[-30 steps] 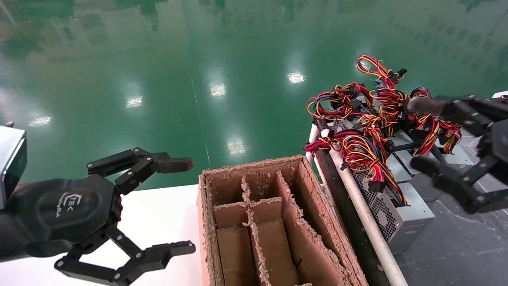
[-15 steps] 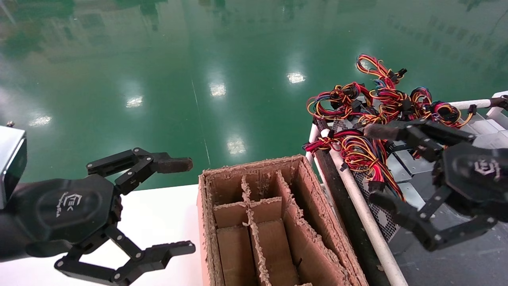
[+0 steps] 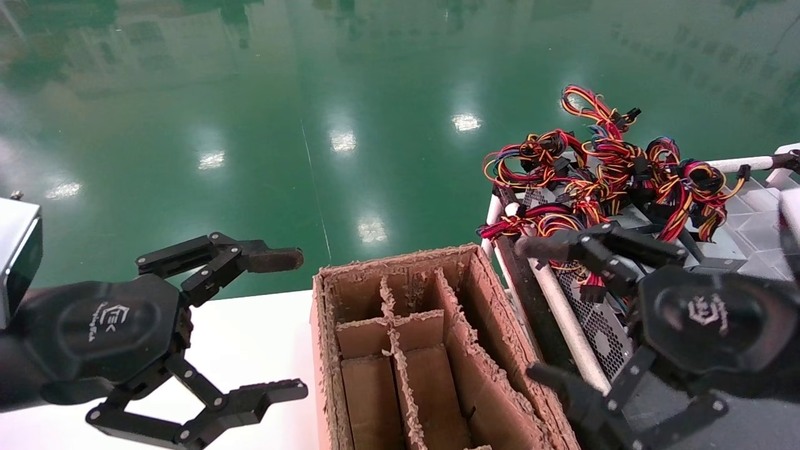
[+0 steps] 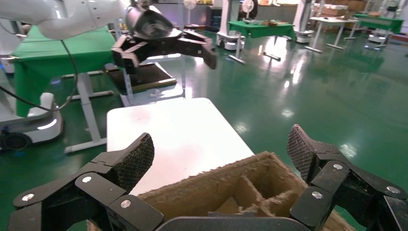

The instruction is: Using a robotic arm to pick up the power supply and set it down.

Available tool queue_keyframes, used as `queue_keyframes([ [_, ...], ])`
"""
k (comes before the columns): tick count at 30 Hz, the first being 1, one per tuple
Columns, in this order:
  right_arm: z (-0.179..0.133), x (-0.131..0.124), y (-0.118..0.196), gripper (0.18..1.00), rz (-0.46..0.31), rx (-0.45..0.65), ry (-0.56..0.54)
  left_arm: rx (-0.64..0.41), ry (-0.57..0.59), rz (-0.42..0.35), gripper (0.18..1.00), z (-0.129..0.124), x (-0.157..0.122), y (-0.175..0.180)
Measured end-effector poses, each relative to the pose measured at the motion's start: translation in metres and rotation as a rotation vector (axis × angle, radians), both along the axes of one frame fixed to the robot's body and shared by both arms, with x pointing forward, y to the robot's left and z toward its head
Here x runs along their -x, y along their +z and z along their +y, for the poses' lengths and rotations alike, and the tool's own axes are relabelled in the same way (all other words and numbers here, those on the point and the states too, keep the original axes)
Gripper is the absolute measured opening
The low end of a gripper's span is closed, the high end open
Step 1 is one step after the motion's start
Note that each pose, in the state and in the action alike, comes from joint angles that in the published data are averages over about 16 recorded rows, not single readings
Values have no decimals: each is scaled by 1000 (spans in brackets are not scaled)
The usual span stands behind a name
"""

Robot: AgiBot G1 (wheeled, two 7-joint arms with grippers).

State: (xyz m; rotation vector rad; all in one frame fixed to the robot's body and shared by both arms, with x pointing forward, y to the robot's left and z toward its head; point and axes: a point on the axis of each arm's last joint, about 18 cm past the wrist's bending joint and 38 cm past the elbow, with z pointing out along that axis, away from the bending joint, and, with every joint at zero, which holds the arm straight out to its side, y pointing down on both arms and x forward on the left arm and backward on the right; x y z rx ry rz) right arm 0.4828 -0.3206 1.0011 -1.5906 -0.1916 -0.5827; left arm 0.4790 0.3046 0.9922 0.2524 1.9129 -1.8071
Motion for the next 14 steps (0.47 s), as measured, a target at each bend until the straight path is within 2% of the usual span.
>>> queue_keyframes([
  [14, 20, 8, -10, 1001, -4, 15, 46, 0, 0, 0, 1001, 0, 0, 0],
])
